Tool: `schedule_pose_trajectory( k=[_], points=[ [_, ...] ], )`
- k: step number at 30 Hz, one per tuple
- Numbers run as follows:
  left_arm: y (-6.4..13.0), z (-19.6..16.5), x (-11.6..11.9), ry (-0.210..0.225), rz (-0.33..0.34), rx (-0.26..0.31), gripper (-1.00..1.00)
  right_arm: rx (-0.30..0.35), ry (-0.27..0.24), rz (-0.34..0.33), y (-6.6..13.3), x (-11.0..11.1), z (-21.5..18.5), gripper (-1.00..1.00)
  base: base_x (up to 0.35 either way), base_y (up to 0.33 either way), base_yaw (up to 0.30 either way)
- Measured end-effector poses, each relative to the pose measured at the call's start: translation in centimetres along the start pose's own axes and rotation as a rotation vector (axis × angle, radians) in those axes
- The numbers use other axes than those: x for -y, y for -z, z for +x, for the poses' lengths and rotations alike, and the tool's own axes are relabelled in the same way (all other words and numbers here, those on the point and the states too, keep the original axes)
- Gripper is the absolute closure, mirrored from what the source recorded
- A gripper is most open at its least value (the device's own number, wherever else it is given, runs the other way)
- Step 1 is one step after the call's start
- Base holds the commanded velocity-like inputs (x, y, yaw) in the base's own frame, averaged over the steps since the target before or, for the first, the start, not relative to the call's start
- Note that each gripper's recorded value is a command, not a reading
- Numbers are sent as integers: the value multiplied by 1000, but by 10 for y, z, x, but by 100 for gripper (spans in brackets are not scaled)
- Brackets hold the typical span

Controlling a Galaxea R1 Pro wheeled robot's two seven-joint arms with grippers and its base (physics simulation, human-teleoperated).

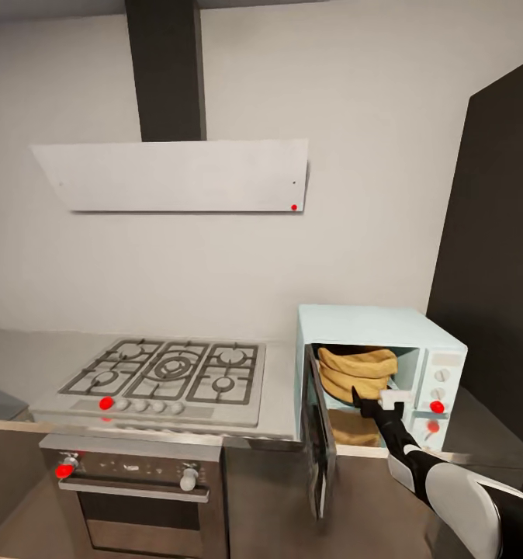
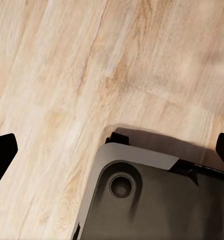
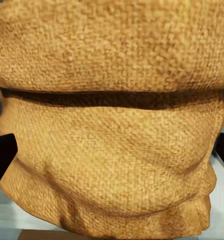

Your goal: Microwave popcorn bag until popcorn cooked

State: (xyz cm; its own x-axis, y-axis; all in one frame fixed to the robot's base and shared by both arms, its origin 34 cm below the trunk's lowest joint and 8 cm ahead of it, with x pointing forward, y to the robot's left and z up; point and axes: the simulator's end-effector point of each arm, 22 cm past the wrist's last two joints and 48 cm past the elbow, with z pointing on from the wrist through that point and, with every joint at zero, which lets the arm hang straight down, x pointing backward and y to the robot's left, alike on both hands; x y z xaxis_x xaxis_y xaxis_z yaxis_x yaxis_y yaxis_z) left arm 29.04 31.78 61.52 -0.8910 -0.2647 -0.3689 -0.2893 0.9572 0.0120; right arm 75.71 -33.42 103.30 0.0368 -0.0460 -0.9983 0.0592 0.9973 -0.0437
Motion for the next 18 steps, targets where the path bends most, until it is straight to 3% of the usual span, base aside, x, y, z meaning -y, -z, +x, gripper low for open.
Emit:
schedule_pose_trajectory(
  k=[6, 18],
  points=[
    [0, 0, 0, 1, -1, 1, -100, 3, 0, 1, 0, 0, -1, -100, 269, 0, 0],
    [0, 0, 0, 1, 0, 0, -100, 2, -1, 1, 0, 0, -1, -100, 106, 0, 0]
  ],
)
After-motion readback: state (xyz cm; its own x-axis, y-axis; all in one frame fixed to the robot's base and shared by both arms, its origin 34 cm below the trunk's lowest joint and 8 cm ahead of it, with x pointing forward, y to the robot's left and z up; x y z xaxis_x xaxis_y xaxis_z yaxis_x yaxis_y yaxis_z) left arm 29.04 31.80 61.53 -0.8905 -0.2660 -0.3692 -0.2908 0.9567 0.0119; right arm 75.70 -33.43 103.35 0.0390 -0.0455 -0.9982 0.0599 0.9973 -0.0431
